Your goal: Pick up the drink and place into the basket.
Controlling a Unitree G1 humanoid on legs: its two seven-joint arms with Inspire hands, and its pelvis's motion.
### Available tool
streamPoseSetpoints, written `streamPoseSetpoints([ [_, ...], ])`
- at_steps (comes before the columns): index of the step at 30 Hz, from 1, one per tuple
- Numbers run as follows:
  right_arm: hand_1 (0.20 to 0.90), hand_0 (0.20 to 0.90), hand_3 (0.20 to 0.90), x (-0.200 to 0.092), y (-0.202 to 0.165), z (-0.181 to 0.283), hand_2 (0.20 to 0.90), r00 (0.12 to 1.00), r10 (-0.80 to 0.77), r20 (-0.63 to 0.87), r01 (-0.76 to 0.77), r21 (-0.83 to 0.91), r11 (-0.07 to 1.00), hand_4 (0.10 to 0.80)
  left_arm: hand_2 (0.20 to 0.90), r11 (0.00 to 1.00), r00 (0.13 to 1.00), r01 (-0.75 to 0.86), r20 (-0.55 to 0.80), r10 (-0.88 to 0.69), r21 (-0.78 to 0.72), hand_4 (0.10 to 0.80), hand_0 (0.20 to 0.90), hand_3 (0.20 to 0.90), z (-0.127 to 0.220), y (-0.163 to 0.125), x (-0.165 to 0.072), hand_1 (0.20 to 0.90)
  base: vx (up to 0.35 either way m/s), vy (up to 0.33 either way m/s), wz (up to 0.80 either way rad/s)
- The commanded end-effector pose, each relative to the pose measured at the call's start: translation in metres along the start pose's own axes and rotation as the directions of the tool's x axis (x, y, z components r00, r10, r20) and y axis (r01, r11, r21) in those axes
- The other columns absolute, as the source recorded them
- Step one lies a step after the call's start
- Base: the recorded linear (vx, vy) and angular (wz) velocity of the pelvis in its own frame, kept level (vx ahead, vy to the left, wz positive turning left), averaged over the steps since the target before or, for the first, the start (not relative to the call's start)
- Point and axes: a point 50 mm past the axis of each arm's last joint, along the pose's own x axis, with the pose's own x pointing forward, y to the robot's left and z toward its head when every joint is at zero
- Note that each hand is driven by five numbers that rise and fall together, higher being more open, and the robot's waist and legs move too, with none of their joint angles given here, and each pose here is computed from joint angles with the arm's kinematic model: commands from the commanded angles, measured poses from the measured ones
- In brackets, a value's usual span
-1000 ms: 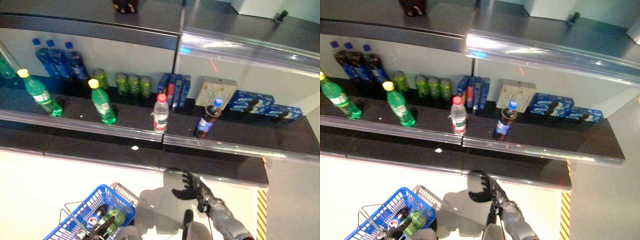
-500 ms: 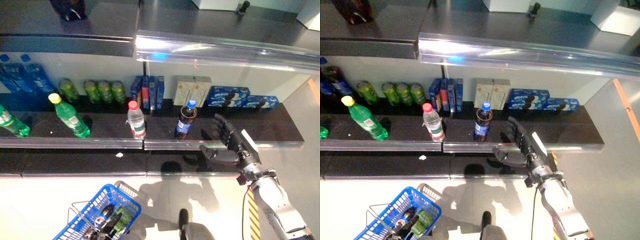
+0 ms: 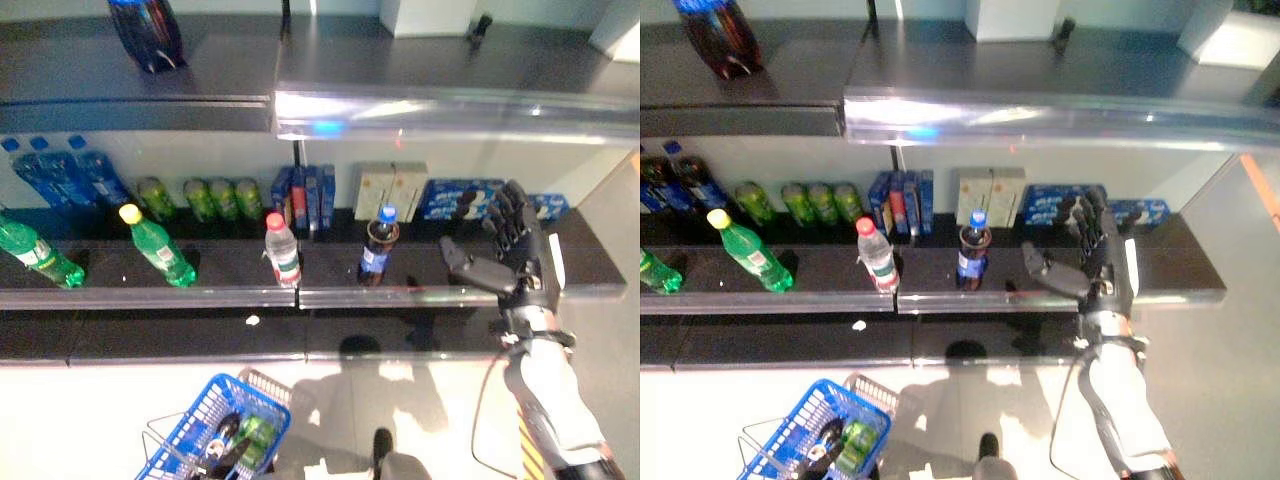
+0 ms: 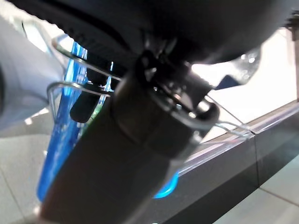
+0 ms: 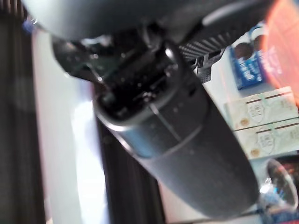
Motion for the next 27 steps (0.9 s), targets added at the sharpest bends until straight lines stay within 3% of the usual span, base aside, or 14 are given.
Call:
streamPoseSetpoints([
  [1, 0.900, 0.900, 0.900, 0.026, 0.013, 0.069, 0.900, 0.928, -0.098, 0.360, 0.060, 0.114, 0.992, 0.800, 0.300, 0.998, 0.981, 0.012, 0.194, -0.001, -0.058, 0.100, 0.300, 0.200, 0.043, 0.004, 0.003, 0.300, -0.218, 0.006, 0.13],
  [12, 0.900, 0.900, 0.900, 0.044, 0.038, 0.082, 0.900, 0.909, -0.080, 0.410, 0.041, 0.102, 0.994, 0.800, 0.300, 0.989, 0.962, 0.130, 0.252, -0.108, -0.073, 0.100, 0.300, 0.200, 0.060, -0.036, 0.001, 0.300, -0.109, 0.002, 0.02],
  [27, 0.900, 0.900, 0.900, 0.055, 0.061, 0.090, 0.900, 0.916, 0.012, 0.401, -0.045, 0.073, 0.996, 0.800, 0.300, 0.979, 0.948, 0.186, 0.278, -0.157, -0.081, 0.100, 0.300, 0.200, 0.070, -0.052, -0.002, 0.300, -0.029, -0.002, -0.01],
])
